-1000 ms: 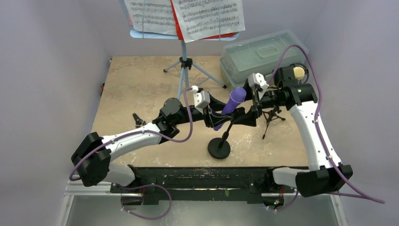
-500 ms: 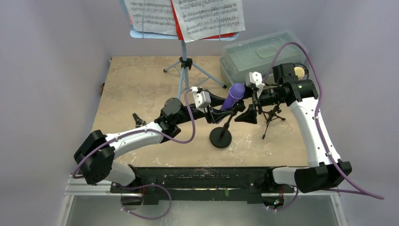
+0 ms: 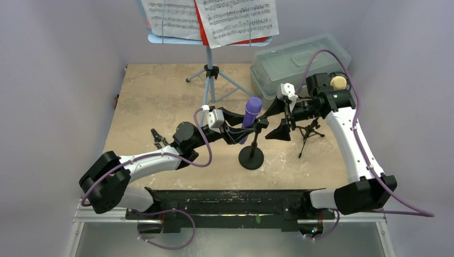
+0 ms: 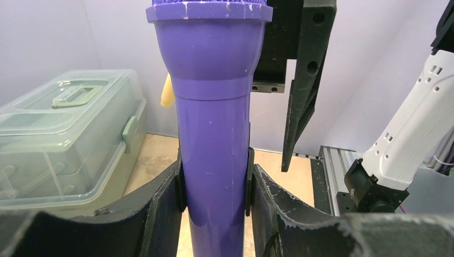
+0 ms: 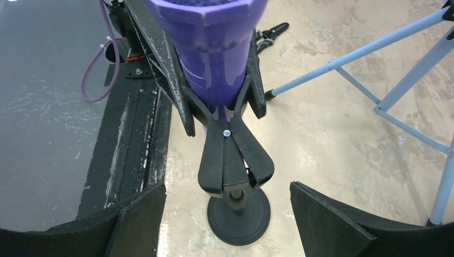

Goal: Pack up the instrument practice props
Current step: Move the microphone stand with the microphone to the center of the board.

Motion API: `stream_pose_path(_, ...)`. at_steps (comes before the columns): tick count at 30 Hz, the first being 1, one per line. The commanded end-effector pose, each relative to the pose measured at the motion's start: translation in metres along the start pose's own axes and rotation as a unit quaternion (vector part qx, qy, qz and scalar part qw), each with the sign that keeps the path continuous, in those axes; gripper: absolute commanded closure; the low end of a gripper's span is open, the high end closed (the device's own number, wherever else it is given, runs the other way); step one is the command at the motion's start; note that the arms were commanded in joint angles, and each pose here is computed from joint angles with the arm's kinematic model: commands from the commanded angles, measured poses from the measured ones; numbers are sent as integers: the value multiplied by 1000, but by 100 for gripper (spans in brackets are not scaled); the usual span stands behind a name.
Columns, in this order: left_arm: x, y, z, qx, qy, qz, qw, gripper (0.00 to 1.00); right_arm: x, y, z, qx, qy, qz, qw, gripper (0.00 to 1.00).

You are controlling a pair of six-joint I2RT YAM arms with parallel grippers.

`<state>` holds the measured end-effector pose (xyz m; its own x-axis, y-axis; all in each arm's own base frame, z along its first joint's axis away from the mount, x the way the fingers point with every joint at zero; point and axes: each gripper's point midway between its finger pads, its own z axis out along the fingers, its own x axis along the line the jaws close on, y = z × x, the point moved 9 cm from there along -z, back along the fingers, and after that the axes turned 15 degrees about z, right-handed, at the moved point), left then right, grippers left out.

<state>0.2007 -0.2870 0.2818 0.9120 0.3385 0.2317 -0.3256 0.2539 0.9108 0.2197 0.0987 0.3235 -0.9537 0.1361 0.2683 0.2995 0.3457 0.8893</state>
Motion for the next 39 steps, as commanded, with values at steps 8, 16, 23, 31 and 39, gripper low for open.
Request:
stream_pose_path(8,3,12,-4,-23,24,-22,999,81,0,17,13,-7,46,-29,998,13)
stream_pose_path(16,1,13,-7,-24,23,-30,999,66,-2,15,15,-6,36,-26,999,21)
stream_pose_path(23,-1,12,-10,-22,22,-32,999,56,-3,18,15,-11,36,-24,999,27)
stream_pose_path(31,-1,11,-11,-17,20,-33,999,56,-2,23,16,-18,49,-20,998,29)
stream_pose_path(39,-1,11,-11,-16,20,-34,999,53,0,26,19,-17,62,-26,998,32)
